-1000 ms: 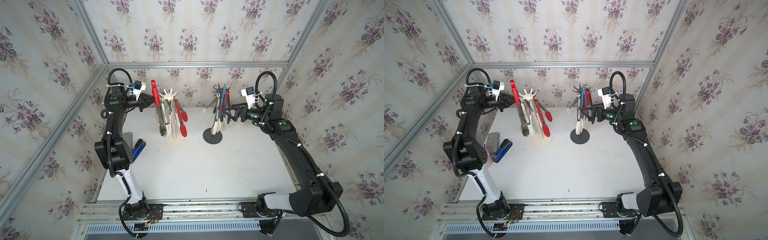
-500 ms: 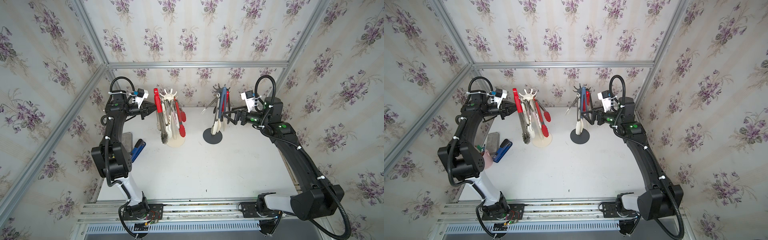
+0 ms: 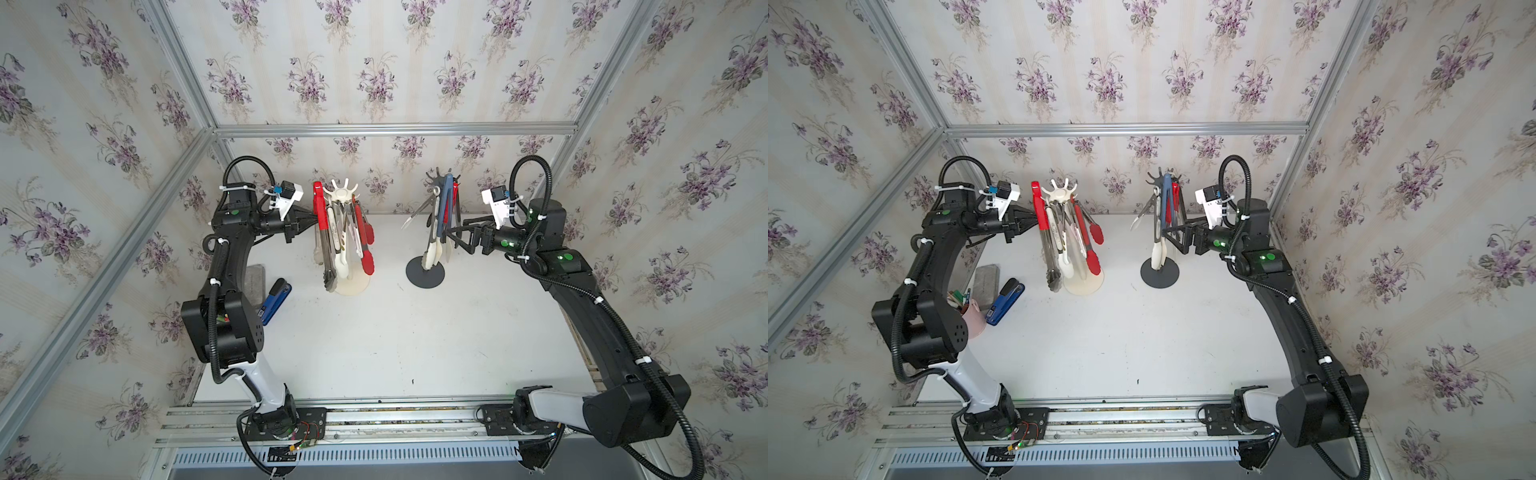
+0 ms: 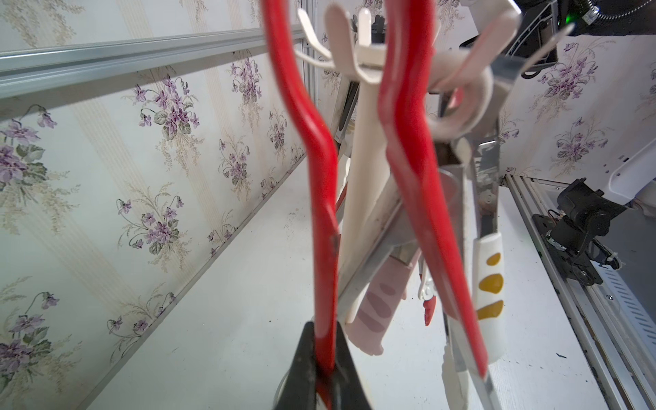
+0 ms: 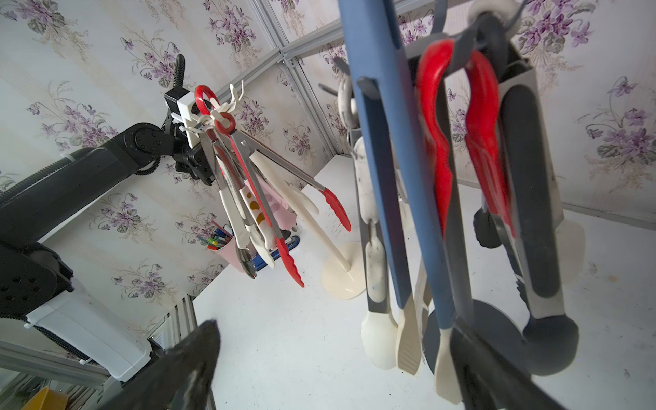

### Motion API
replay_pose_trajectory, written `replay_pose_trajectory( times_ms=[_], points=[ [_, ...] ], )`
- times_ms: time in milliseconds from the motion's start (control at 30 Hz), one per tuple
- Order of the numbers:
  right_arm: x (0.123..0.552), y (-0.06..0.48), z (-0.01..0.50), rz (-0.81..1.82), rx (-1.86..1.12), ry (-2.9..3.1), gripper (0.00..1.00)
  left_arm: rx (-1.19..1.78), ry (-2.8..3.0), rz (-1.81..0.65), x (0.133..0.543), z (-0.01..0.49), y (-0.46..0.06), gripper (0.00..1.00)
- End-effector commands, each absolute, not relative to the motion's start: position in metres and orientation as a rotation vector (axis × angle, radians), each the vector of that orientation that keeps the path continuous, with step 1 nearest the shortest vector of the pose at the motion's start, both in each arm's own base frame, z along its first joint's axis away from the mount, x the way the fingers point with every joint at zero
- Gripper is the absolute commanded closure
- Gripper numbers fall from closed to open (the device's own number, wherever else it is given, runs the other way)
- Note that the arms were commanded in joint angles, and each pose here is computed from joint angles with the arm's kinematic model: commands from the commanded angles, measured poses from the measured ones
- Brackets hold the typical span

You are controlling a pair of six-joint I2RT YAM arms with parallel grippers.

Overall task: Hang food tongs on kitchen utensil racks
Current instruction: Hang the food tongs on the rack.

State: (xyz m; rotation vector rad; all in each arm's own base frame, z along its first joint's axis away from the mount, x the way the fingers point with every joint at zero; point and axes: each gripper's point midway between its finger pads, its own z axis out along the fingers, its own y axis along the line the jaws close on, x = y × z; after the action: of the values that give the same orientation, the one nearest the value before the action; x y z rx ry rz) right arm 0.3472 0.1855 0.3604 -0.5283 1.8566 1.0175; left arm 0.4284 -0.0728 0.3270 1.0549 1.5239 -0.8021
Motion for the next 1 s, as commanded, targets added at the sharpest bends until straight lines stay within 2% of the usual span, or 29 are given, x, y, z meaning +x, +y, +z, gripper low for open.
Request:
replay_pose_trajectory(
  times_ms=[0, 467, 967],
  points=[
    [0.348, 0.189, 0.367, 1.028, -0.566, 1.811, 0.00, 1.059, 1.530, -0.791, 0.422, 0.329, -0.074, 1.00],
    [0.345, 0.205, 0.368, 1.097, -0.623, 1.763, 0.00, 1.034, 1.668, -0.798, 0.407, 0.316, -0.081, 1.00],
    [0.327, 0.215, 0.351, 1.128, -0.657, 1.759, 0.00, 1.021, 1.767, -0.756, 0.380, 0.325, -0.081, 1.00]
  ],
)
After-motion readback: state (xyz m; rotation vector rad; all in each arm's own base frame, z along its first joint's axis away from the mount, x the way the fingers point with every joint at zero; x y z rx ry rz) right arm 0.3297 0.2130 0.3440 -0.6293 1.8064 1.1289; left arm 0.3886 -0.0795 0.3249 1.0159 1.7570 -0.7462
